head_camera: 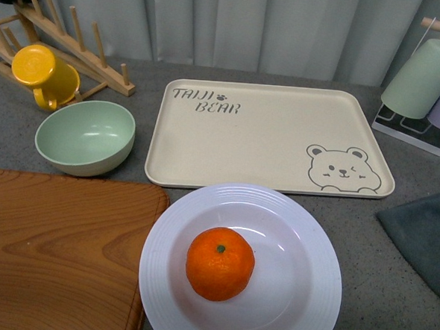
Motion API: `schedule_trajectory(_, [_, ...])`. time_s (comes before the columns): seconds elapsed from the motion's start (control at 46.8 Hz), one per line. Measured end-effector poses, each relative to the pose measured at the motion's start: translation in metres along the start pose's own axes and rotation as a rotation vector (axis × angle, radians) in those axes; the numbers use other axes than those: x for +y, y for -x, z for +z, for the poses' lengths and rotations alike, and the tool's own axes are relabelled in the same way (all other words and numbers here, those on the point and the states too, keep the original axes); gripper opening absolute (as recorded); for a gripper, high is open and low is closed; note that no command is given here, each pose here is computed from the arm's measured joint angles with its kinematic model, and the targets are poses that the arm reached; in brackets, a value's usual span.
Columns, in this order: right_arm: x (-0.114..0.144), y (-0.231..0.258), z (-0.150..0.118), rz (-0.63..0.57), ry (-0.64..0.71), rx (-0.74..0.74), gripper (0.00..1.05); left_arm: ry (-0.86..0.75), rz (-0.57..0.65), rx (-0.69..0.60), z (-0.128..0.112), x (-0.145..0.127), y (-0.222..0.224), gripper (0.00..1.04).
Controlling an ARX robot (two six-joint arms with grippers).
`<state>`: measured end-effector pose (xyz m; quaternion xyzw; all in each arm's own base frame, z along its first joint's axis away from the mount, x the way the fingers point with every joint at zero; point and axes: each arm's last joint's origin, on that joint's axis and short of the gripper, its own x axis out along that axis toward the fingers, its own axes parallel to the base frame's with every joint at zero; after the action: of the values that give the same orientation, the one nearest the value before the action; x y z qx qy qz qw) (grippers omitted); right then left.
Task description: Place orange and plate with both arms
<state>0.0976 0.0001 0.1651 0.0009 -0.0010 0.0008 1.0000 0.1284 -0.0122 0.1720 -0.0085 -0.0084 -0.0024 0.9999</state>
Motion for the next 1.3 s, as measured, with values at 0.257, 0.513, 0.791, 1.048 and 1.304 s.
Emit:
schedule_trajectory(0.257, [0.000, 0.000, 0.000, 0.000, 0.000, 0.000, 0.96, -0.009, 0.002, -0.007, 0.002, 0.012, 0.009, 0.04])
schedule_trajectory(0.513, [0.000, 0.000, 0.000, 0.000, 0.000, 0.000, 0.96, -0.009, 0.004, -0.007, 0.002, 0.012, 0.016, 0.04])
schedule_trajectory(0.791, [0.000, 0.000, 0.000, 0.000, 0.000, 0.000, 0.96, -0.010, 0.002, 0.026, -0.002, 0.012, 0.027, 0.04])
schedule_trajectory(1.048, [0.000, 0.000, 0.000, 0.000, -0.002, 0.002, 0.96, -0.010, 0.003, 0.001, -0.001, 0.012, 0.032, 0.13])
schedule_trajectory(1.304, [0.001, -0.007, -0.013, -0.029, -0.080, 0.299, 0.96, -0.010, 0.003, 0.000, -0.001, 0.012, 0.032, 0.60])
